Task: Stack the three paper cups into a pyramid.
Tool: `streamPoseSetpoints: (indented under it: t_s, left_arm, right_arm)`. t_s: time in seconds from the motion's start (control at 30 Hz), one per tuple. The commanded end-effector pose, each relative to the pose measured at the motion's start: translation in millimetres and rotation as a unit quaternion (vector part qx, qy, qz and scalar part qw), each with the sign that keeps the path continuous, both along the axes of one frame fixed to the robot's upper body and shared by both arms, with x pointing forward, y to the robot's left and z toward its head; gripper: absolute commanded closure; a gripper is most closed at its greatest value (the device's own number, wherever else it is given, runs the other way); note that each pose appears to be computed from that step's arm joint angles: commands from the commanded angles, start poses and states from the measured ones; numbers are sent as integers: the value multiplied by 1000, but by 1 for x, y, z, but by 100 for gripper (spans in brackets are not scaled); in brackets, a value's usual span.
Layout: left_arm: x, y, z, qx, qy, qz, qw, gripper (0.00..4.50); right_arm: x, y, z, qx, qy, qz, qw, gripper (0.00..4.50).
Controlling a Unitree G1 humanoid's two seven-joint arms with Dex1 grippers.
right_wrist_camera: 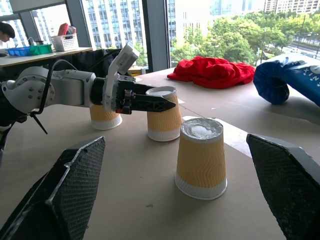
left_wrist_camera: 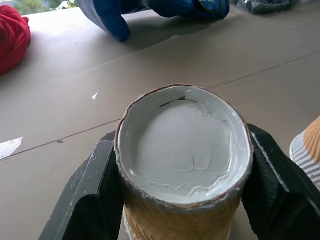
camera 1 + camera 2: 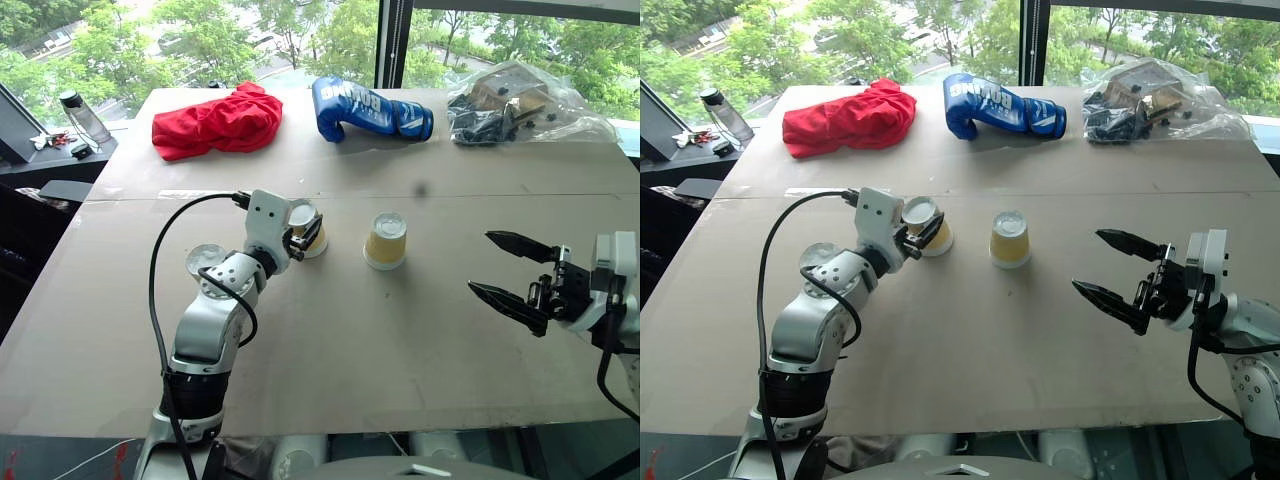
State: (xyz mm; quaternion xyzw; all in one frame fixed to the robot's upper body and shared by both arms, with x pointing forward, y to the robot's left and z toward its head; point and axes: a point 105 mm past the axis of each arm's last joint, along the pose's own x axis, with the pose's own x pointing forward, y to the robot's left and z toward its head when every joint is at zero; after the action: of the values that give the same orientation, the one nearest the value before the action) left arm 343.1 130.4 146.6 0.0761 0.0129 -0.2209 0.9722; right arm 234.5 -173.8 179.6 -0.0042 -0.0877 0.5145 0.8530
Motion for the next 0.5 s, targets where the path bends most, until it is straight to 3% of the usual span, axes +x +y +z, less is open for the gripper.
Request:
streamPoseSetpoints:
  t_s: [0.03, 0.5]
  left_arm:
    - [-7, -24, 14, -11, -24, -60, 998, 208]
    - [-4, -48, 7, 9, -1, -123, 992, 208]
  right_arm:
    - [-4, 0, 13, -7, -35, 1, 999, 0]
    - [-6, -6, 9, -15, -39, -19, 999, 0]
